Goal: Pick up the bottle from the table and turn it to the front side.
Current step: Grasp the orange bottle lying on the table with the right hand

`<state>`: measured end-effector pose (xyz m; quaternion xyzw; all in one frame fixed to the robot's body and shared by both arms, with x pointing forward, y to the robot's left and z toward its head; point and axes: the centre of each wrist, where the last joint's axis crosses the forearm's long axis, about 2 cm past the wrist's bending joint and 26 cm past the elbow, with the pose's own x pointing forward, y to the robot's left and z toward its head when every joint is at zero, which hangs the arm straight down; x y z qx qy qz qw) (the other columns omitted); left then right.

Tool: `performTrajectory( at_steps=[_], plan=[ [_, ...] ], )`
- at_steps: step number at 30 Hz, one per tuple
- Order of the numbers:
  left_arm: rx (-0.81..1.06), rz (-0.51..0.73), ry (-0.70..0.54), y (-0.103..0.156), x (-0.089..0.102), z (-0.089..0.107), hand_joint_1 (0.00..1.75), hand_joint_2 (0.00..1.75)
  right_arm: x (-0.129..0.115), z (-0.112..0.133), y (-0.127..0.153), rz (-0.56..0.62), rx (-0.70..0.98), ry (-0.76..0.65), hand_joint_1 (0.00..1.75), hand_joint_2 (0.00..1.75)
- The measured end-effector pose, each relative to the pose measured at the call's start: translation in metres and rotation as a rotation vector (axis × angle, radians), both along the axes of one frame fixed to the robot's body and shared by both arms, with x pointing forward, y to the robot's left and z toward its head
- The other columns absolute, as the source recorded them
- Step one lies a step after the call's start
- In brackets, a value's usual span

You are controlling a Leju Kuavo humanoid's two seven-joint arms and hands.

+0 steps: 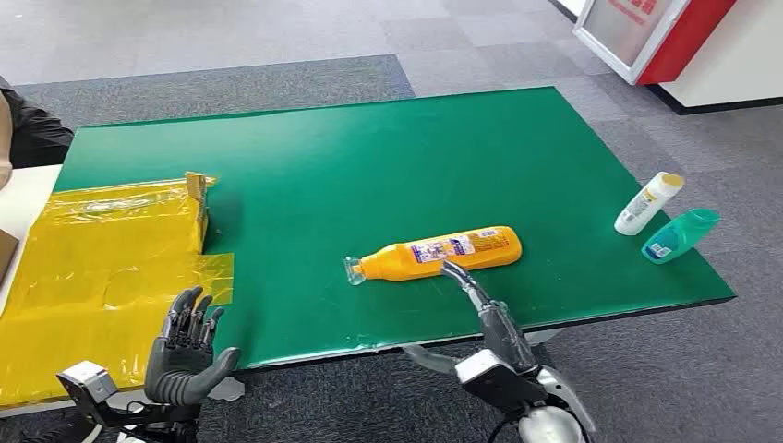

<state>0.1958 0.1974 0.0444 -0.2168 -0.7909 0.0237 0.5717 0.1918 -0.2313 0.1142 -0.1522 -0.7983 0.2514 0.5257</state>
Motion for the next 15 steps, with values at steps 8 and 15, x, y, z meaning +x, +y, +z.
performTrajectory(
  at_steps=[8,15],
  plan=[
    [-0.034,-0.019,-0.013,0.004,0.0,-0.001,0.0,1.75,0.047,0.029,-0.006,-0.147,-0.323,-0.022,0.0,1.75],
    [-0.043,-0.013,-0.03,0.009,0.002,-0.001,0.0,1.75,0.089,0.038,-0.015,-0.191,-0.438,-0.001,0.0,1.75]
  ],
)
